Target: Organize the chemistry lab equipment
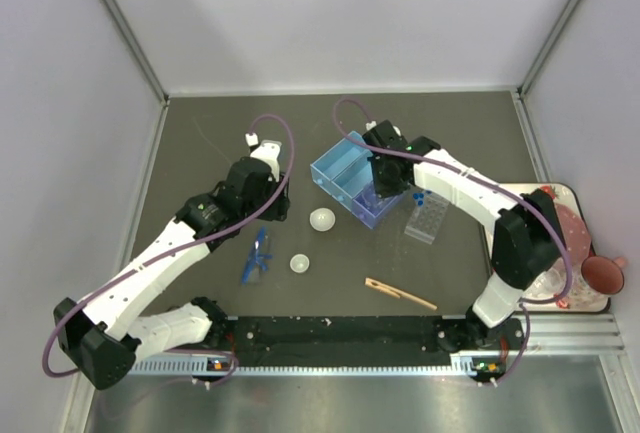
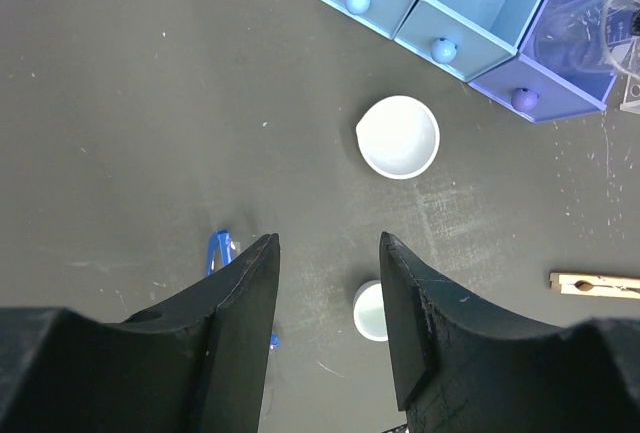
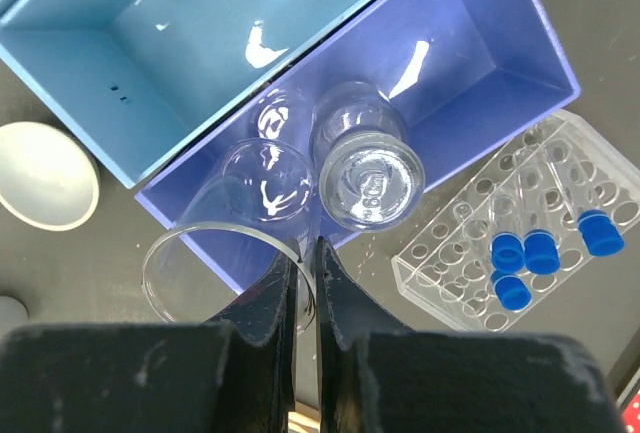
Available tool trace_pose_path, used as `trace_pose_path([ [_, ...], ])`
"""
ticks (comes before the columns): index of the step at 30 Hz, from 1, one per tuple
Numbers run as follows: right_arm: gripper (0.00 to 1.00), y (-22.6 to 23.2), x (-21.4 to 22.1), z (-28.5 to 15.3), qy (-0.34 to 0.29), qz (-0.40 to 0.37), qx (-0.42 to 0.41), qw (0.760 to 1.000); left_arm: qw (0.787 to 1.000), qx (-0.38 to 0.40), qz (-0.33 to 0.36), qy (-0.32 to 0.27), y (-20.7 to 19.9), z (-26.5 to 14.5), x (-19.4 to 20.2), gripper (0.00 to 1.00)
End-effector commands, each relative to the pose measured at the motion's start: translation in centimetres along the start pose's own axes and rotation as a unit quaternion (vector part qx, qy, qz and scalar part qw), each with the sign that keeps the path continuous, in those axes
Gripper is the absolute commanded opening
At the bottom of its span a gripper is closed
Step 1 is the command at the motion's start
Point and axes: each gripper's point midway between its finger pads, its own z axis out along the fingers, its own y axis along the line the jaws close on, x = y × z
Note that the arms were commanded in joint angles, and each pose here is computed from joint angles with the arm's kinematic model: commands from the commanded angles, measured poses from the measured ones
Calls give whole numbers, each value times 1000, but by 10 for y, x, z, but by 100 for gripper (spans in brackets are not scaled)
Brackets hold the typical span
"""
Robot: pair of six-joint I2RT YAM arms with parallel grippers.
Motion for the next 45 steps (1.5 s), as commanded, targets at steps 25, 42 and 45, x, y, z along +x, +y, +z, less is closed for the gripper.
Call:
trace_pose_path([
  [25,0,1,0,56,21,28,-25,999,1000,6,0,1,-3,11,-1,50],
  [42,24,5,-2,65,25,7,-10,1000,1000,10,0,4,-4,11,1,50],
  [45,24,5,-8,57,14,2,-4,1000,1000,10,0,4,-4,12,1,50],
])
